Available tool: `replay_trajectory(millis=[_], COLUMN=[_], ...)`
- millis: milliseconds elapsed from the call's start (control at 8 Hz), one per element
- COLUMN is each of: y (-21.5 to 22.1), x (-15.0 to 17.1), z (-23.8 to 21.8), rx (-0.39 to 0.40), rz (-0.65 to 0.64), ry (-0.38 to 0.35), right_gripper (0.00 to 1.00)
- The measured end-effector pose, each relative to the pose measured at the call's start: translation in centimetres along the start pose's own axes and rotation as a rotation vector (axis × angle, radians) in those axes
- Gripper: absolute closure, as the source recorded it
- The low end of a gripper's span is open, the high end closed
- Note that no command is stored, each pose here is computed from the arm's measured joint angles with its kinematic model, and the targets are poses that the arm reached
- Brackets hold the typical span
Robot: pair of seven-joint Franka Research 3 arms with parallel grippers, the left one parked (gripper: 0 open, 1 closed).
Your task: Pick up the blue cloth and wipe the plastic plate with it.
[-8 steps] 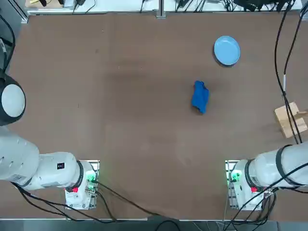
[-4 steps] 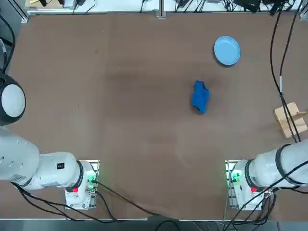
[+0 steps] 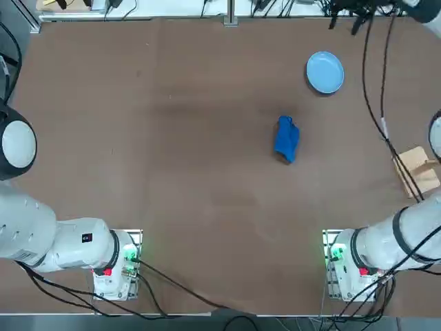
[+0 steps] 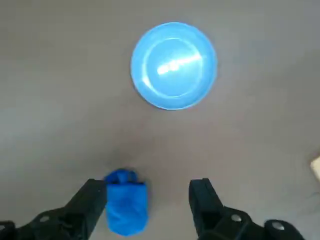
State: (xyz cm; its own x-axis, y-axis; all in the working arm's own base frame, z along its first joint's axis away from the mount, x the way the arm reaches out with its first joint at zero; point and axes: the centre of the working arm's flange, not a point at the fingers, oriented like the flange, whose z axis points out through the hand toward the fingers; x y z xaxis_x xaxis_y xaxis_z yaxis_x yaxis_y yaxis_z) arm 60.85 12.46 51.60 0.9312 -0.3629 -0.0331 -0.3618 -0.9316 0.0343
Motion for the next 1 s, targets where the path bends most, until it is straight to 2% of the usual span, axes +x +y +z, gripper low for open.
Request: replay_trajectory(millis=[625,1000], y=[-6.4,-8.4], x=[-5.2,-9.0], z=[10.6,17.0], rx=[0.017,0.029], rz=[0.078,0.102], ry=[0.009,0.018], right_gripper=[0.00,0.00])
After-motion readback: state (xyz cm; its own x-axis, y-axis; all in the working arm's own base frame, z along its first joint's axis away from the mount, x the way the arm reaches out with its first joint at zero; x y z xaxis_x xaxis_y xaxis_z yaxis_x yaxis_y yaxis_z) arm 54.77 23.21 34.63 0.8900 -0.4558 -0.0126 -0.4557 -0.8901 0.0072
